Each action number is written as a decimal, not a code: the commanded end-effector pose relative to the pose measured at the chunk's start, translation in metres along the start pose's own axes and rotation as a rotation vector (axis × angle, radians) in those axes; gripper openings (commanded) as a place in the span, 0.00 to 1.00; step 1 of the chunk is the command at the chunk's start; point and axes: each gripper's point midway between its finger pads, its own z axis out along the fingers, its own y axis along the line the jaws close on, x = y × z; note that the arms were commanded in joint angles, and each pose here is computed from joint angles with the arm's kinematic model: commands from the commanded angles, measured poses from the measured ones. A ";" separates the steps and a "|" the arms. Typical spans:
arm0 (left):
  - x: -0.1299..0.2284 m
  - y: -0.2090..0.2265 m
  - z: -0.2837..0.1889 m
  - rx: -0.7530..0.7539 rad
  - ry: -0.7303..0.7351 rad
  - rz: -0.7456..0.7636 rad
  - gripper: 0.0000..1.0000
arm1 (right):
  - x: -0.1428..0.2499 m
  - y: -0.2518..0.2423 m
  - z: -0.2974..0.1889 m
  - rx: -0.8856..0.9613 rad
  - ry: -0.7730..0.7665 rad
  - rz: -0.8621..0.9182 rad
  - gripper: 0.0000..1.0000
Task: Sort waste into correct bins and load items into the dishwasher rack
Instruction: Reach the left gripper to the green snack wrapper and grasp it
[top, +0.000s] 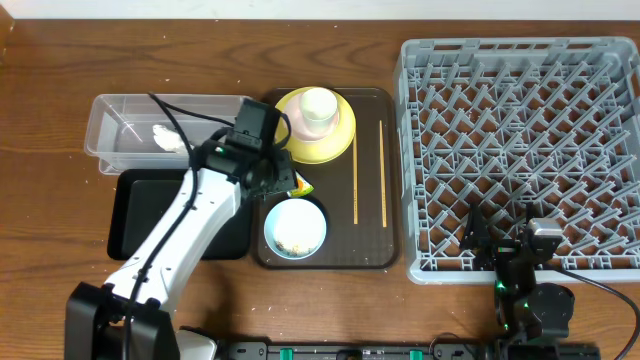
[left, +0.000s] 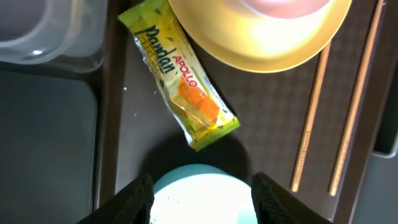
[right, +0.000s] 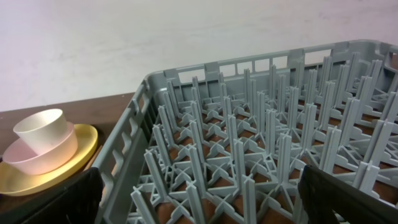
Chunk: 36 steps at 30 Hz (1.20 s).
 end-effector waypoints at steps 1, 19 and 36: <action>0.003 0.009 0.009 -0.041 -0.010 0.008 0.54 | 0.001 -0.002 0.000 0.005 -0.001 -0.004 0.99; 0.004 0.014 0.064 -0.073 0.040 -0.034 0.54 | 0.001 -0.002 0.000 0.005 -0.001 -0.004 0.99; 0.009 0.020 0.096 -0.099 0.082 -0.044 0.53 | 0.001 -0.002 0.000 0.005 -0.001 -0.004 0.99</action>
